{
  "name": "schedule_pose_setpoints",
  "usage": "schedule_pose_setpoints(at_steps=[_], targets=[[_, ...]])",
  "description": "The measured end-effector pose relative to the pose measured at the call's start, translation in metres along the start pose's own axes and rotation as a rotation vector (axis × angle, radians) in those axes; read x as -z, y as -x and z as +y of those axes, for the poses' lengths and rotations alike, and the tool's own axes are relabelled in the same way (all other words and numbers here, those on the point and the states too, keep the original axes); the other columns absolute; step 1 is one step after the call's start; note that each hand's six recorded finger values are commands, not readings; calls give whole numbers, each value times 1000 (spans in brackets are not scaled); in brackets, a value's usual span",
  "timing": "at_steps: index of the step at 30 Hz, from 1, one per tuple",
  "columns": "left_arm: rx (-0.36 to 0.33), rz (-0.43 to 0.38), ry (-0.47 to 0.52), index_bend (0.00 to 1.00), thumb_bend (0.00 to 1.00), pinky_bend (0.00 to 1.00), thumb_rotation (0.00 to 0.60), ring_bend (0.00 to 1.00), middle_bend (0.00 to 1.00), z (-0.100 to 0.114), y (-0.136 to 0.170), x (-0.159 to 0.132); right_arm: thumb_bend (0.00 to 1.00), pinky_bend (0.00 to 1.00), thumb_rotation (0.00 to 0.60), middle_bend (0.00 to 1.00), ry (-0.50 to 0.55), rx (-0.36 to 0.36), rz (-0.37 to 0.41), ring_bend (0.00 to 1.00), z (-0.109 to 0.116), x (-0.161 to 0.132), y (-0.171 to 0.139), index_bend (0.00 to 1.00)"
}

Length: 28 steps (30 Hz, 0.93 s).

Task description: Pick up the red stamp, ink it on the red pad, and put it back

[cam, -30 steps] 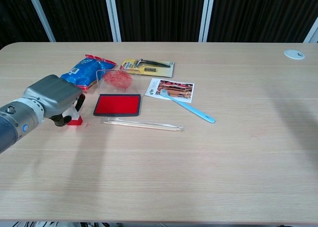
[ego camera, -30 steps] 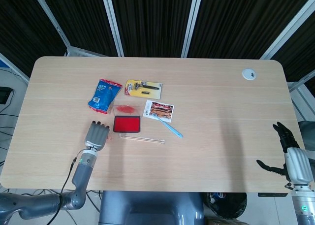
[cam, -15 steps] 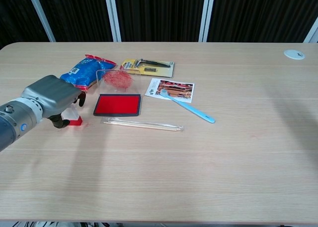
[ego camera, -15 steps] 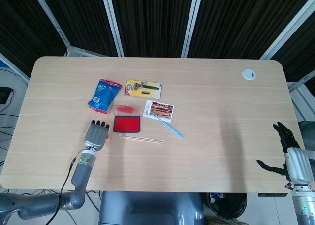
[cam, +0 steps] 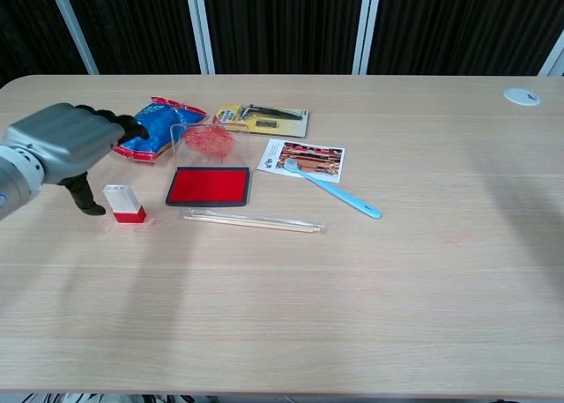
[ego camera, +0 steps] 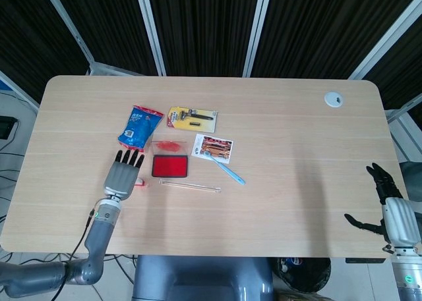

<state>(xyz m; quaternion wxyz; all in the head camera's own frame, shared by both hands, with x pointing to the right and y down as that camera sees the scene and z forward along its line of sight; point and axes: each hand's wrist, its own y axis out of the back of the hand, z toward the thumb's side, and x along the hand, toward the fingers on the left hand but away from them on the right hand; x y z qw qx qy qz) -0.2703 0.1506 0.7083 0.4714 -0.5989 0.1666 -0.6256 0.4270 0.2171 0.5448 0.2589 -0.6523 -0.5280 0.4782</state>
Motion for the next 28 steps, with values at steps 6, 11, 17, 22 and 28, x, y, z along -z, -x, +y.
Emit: schedule_pose_setpoints(at_steps=[6, 11, 17, 22, 28], targets=[[-117, 25, 116, 56, 0, 66, 600, 21, 9, 29, 29, 37, 142, 185, 600, 0, -23, -1, 3, 0, -1, 0, -1, 0], [-208, 57, 170, 0, 0, 2, 600, 0, 0, 40, 62, 78, 141, 185, 600, 0, -46, 1, 7, 0, -1, 0, -1, 0], [-261, 82, 247, 0, 0, 0, 600, 0, 0, 31, 103, 109, 141, 185, 600, 0, -73, 11, 8, 0, -2, -1, -2, 0], [-263, 106, 307, 0, 0, 0, 600, 0, 0, 20, 127, 128, 141, 185, 600, 0, -90, 17, 9, 0, -3, -2, -2, 0], [-258, 132, 345, 0, 0, 0, 600, 0, 0, 8, 141, 144, 141, 185, 600, 0, -96, 25, 5, 0, -5, -3, -1, 0]])
